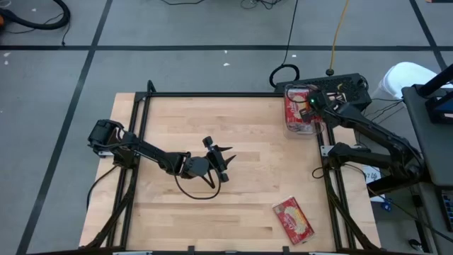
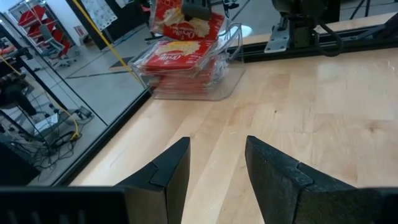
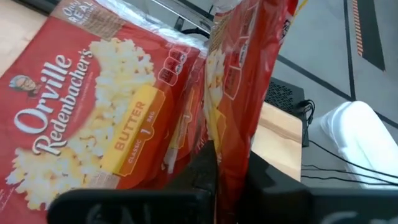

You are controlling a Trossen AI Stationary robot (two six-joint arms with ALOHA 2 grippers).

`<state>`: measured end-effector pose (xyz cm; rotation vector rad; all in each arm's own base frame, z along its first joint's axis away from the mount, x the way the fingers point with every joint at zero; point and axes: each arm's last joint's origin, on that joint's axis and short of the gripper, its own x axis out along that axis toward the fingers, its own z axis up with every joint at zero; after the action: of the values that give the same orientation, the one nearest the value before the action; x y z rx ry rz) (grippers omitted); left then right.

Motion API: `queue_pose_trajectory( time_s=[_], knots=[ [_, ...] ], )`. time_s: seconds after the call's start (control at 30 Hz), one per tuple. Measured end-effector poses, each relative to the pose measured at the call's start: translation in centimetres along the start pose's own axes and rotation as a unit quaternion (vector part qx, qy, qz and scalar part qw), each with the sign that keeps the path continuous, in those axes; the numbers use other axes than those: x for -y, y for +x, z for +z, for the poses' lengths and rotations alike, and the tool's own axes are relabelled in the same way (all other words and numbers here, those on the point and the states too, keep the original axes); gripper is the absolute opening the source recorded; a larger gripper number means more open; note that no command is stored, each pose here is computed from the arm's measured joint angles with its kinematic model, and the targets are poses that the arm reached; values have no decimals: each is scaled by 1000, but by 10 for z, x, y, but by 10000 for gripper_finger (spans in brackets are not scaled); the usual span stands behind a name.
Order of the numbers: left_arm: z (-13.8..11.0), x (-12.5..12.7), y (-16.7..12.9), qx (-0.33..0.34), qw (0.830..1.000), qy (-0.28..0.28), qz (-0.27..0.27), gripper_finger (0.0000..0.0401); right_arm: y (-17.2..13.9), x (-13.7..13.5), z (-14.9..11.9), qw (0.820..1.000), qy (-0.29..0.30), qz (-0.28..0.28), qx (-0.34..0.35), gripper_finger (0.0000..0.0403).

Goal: Sort popcorn bags into baskets
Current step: Put the red popcorn bag into the transparent bin

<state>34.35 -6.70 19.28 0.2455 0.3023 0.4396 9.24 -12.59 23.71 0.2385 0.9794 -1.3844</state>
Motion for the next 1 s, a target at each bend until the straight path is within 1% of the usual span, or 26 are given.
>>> queue_pose_trajectory(
  time_s=[0.13, 0.27, 0.43, 0.53, 0.63, 0.7, 0.8, 0.87, 0.93, 1.0],
  knots=[
    [0, 0, 0, 0, 1000, -1, 0, 159, 4, 0, 1, 1000, 9, -19, -5, 41],
    [0, 1, -1, 1, 1000, -3, -2, 159, 5, 0, 3, 999, 26, -35, 0, 75],
    [0, 1, -1, 1, 1000, -5, -2, 159, 3, 0, 8, 998, 45, -28, 29, 121],
    [0, 1, -1, 1, 1000, -5, -2, 159, -2, 1, 10, 997, 55, -13, 52, 141],
    [0, 1, -1, 1, 1000, -5, -2, 159, -12, 1, 9, 994, 63, 45, 74, 154],
    [0, 1, -1, 0, 1000, -7, -2, 159, -21, -1, 7, 987, 63, 116, 87, 158],
    [-2, 1, -1, -8, 1000, -8, -2, 159, -36, -3, 1, 964, 64, 243, 93, 159],
    [-2, 1, 0, -9, 1000, -10, -2, 159, -46, -5, -6, 947, 67, 304, 84, 159],
    [-2, 1, 0, -9, 1000, -10, -2, 159, -54, -7, -14, 935, 68, 342, 64, 159],
    [-2, 1, 0, -9, 1000, -13, -6, 159, -61, -10, -25, 929, 57, 364, 33, 159]
  ],
)
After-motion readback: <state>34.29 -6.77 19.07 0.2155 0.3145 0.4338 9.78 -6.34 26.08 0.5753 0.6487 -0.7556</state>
